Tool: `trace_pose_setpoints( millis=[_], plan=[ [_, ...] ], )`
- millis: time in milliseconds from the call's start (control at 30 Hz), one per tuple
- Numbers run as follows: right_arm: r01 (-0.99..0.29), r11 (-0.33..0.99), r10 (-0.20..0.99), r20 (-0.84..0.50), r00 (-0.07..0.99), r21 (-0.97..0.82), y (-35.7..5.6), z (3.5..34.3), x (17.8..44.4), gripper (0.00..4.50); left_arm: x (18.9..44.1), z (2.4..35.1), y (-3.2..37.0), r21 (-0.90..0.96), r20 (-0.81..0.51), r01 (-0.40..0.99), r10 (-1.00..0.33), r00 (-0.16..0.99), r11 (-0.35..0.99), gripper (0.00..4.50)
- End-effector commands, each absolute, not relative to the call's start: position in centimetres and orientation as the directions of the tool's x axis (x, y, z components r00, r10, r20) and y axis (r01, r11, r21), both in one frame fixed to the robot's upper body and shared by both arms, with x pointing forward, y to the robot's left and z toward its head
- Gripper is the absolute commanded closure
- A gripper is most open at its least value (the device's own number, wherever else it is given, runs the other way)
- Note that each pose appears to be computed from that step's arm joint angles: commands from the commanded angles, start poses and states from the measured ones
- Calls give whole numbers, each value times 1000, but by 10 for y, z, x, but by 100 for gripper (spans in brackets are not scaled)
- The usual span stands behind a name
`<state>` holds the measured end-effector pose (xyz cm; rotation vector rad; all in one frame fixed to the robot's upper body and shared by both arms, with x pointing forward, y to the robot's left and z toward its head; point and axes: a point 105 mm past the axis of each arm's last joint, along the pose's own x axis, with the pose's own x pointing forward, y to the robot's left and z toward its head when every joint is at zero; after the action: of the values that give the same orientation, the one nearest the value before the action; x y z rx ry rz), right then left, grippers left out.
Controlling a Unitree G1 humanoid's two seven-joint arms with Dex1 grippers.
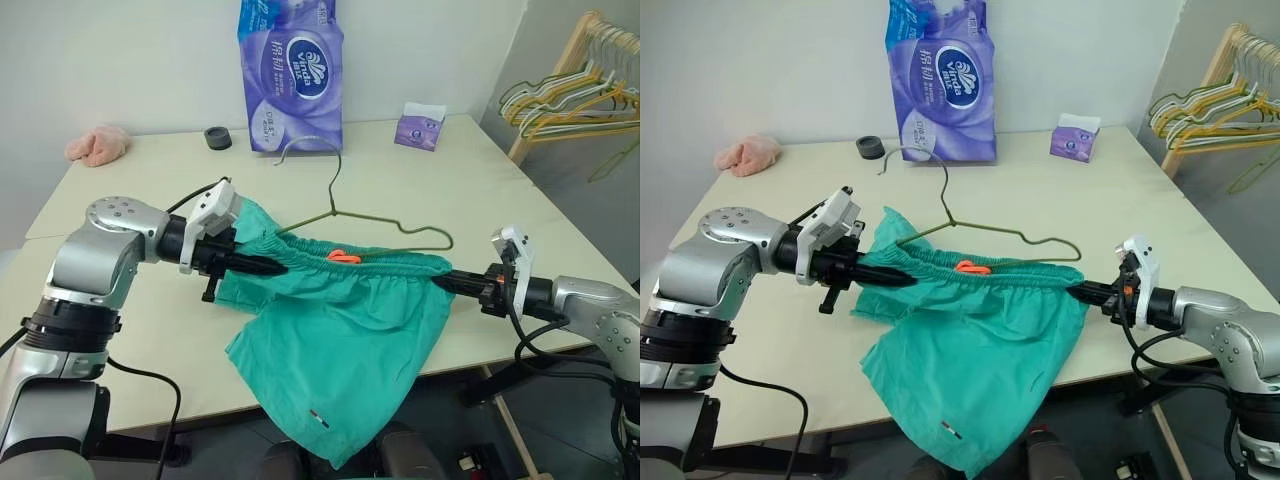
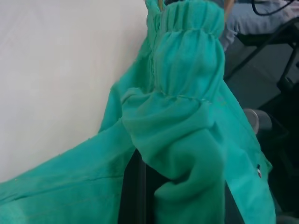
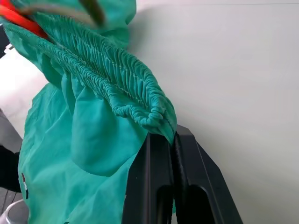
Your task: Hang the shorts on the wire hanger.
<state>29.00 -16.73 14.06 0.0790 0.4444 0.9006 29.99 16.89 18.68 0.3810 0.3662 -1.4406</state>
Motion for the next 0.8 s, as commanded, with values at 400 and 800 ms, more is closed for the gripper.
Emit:
trace_pose_setpoints(
  millis=[400, 800],
  plan=[
    [-740, 662, 726, -347, 594, 120, -183, 161, 293, 446, 310, 180, 202, 125, -609, 981, -769, 193, 147, 450],
    [-882, 459, 794, -397, 461, -107, -134, 180, 301, 446, 320, 162, 185, 172, -653, 982, -737, 175, 80, 450]
  ],
)
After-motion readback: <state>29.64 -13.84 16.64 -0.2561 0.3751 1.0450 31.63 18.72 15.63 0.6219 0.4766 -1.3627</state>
